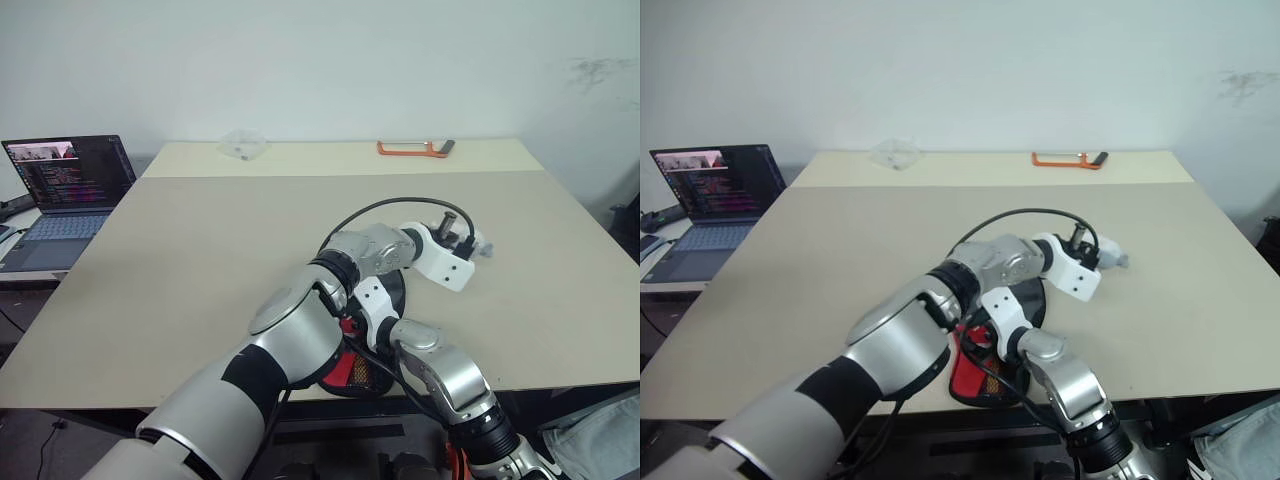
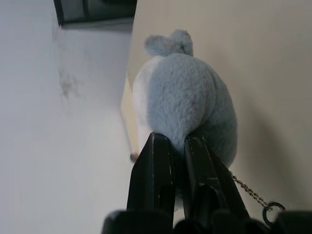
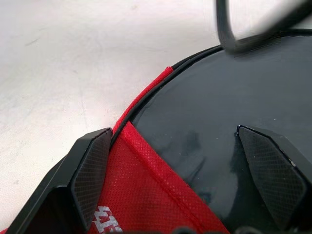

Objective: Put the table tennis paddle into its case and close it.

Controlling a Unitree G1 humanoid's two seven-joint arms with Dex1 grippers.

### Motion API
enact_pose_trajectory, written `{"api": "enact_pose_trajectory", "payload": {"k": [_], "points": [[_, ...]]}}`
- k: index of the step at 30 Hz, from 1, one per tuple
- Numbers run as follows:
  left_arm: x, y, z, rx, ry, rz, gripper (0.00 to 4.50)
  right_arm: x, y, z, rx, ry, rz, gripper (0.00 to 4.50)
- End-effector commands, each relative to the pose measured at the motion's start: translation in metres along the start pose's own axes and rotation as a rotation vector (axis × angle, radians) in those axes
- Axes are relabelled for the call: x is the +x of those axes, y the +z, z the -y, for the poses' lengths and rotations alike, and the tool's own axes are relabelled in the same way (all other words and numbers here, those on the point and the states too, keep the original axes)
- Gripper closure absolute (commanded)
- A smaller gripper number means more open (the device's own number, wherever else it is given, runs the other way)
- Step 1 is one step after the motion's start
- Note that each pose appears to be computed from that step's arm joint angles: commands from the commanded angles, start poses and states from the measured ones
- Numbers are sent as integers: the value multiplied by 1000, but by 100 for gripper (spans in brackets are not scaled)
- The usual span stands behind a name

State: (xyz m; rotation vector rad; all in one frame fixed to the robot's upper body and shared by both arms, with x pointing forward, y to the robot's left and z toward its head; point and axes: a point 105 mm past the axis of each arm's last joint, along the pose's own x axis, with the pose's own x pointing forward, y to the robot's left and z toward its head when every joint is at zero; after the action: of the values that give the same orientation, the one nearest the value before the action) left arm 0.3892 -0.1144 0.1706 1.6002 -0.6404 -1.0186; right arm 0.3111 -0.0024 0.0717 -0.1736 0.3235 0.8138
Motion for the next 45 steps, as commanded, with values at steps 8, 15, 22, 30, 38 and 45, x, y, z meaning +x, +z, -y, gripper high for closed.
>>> {"api": "enact_pose_trajectory", "payload": {"k": [8,15,22,30,38,45], "points": [[-1,14,-5,-163,-19,95,290,2,-63,-14,99,50,-242,0],[-9,-6,-5,-471,-5,70,36,3,-63,-11,86,50,-248,0],[-35,-48,-27,-623,109,16,5,1,-62,0,87,23,-245,0],[-102,-125,-61,-769,363,-133,5,-3,-29,9,114,8,-144,0],[-141,-143,-32,-1023,402,31,5,-58,66,16,67,47,92,0],[-131,-111,30,-1132,197,202,5,-110,99,21,-54,101,146,0]]}}
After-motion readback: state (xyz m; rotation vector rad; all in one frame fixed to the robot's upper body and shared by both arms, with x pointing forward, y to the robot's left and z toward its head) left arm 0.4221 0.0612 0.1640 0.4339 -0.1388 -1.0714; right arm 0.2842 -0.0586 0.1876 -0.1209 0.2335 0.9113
